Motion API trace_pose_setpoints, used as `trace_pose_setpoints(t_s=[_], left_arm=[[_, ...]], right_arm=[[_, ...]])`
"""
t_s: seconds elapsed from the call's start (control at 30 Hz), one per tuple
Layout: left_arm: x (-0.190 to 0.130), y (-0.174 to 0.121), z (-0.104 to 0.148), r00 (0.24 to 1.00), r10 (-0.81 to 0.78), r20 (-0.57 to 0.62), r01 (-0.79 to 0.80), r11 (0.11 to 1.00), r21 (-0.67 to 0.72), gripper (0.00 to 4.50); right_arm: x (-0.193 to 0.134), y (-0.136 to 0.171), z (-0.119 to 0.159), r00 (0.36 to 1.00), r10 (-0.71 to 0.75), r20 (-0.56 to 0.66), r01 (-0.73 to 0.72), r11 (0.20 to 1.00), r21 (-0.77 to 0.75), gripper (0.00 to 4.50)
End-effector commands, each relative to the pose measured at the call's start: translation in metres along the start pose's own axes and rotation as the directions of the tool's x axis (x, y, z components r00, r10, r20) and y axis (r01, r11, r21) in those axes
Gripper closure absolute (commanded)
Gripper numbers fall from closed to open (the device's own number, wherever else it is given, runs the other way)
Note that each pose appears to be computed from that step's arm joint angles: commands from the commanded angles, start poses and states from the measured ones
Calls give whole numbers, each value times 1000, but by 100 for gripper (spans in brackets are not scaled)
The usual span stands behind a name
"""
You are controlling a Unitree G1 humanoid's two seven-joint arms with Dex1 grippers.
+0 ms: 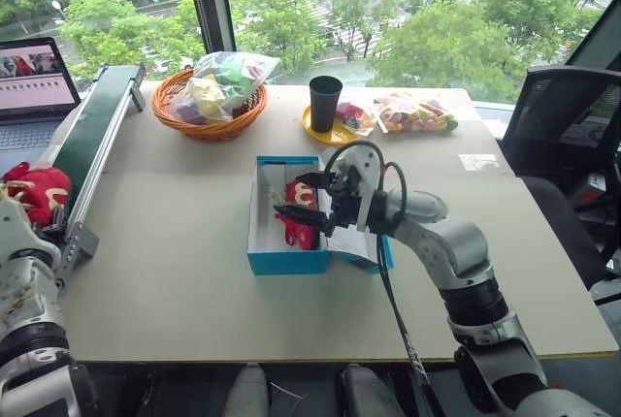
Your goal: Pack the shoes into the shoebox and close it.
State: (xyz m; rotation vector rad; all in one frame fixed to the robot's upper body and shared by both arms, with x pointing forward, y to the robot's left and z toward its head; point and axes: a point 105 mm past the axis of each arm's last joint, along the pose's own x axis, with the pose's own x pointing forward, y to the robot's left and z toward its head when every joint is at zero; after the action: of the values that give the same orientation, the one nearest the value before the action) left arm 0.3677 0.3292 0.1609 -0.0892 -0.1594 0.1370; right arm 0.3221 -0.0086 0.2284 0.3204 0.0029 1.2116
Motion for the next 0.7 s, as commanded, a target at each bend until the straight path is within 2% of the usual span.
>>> trace_pose_setpoints(t_s=[0.03,0.1,0.13,0.2,0.27,0.37,0.5,0.7], left_arm=[[6,-108,66,927,-339,163,345,939,-10,194],[-2,-155,72,860,-487,152,492,870,7,194],[-6,-168,74,835,-529,149,534,846,9,194],[-22,-209,85,737,-653,175,668,742,-44,194],[-34,-230,90,675,-714,185,734,675,-73,194],[-50,-259,91,595,-785,174,804,587,-97,194],[-62,-271,90,542,-826,153,840,534,-95,194],[-63,-269,87,535,-836,126,845,523,-112,194]], right_arm=[[-8,0,35,989,17,144,-56,961,272,0],[-11,-5,24,994,1,110,-44,918,395,0],[-13,-7,21,995,-6,100,-38,901,432,0],[-20,-15,25,987,-54,149,-31,858,513,0],[-25,-22,28,980,-100,175,-15,827,562,0],[-31,-28,17,975,-161,152,43,812,582,0],[-50,-41,17,946,-259,196,89,785,613,0],[-66,-43,24,919,-302,255,85,781,619,0]])
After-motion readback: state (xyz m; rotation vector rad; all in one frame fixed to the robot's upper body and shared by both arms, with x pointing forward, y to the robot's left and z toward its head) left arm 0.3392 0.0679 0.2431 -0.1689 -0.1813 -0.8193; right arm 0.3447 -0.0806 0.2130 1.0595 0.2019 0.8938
